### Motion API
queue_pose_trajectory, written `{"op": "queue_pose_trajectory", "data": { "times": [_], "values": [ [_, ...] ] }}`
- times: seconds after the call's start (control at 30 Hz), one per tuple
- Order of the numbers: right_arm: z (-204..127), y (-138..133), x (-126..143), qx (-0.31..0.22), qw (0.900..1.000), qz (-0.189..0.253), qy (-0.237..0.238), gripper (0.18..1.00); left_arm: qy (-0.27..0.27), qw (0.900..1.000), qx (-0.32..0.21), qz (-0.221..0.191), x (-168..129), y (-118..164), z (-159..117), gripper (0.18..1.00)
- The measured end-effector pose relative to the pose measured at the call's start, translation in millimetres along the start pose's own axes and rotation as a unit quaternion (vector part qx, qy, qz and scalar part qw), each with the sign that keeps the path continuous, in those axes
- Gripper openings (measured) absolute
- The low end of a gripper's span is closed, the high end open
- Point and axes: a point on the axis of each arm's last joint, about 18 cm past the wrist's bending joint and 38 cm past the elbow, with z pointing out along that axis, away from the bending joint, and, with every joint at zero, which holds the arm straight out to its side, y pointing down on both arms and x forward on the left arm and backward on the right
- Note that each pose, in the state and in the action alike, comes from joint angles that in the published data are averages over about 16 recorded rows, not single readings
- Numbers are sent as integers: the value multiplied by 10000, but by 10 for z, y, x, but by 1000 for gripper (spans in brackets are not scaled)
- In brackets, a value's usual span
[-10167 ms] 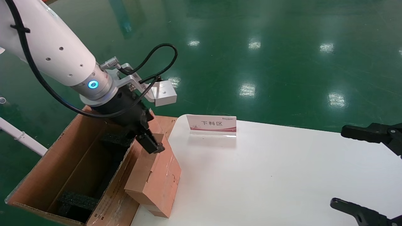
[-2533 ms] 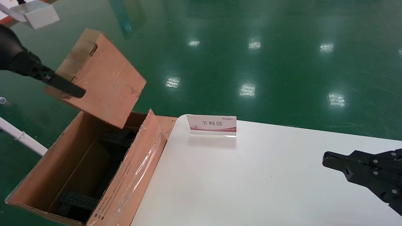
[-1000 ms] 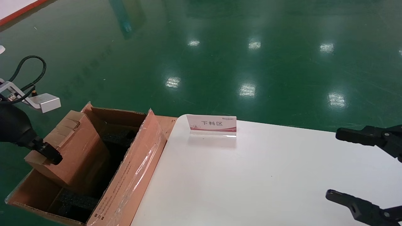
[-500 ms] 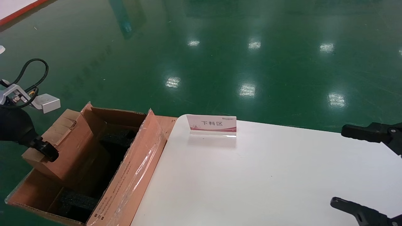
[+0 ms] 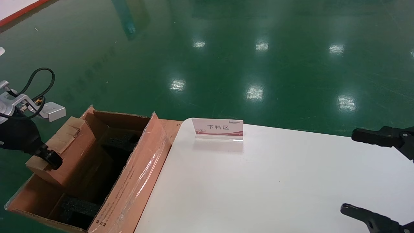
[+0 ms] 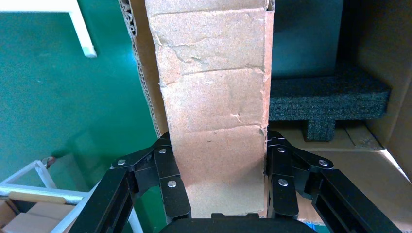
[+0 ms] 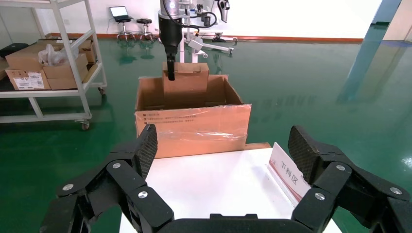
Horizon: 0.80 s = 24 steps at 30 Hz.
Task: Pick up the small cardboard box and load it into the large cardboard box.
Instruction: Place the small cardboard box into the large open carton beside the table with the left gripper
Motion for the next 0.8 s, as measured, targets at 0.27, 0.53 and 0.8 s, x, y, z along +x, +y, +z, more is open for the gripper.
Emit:
{"op": "queue_pose_trajectory", "data": {
  "times": [0.27,0.53,0.8],
  "values": [
    [0,0,0,0,10000,0,0,1001,-77,10000,-31,-21,-2,-9,110,345],
    [0,0,0,0,10000,0,0,1001,-111,9999,-91,-39,11,-14,224,314],
    [0,0,0,0,10000,0,0,1001,-139,9997,-173,-84,19,-10,327,286]
  ]
}}
